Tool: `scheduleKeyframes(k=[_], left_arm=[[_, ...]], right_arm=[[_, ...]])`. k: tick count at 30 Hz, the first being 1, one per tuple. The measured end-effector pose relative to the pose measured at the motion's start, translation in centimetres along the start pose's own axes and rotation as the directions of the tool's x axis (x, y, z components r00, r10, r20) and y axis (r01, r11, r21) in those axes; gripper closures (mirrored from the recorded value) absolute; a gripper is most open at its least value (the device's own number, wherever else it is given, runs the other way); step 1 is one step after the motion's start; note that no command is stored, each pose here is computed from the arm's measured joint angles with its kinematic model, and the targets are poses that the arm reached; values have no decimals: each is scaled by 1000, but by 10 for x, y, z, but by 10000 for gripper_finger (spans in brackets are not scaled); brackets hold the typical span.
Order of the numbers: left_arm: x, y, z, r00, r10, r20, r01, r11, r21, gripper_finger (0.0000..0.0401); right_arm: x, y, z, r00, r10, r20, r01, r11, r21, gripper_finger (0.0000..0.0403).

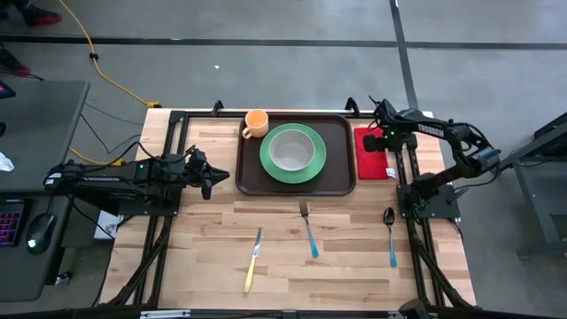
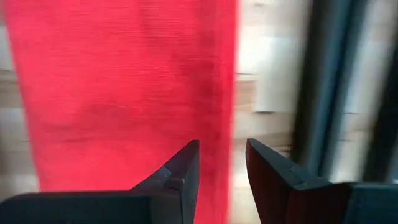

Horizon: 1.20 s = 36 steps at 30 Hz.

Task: Set up tray
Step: Put the red napkin on the brown serving tray to the right of the green plate

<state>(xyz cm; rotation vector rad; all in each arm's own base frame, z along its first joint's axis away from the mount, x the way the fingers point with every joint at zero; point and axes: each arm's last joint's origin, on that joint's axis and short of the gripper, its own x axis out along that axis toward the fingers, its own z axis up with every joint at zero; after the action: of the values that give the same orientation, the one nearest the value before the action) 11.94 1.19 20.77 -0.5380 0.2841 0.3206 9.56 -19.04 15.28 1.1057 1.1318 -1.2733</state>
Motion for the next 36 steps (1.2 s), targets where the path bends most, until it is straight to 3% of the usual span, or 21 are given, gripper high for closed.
scheduleKeyframes(k=[9,22,36], left_arm=[[0,0,0,1000,4,2,-4,1000,0,325],[0,0,0,1000,6,5,-6,1000,-10,325],[0,0,0,1000,6,4,-6,1000,-9,325]], right_arm=[[17,-5,-13,1000,2,-9,-2,1000,3,295],[18,-2,-10,999,35,26,-36,999,4,298],[18,-2,-8,999,22,44,-22,1000,-2,398]])
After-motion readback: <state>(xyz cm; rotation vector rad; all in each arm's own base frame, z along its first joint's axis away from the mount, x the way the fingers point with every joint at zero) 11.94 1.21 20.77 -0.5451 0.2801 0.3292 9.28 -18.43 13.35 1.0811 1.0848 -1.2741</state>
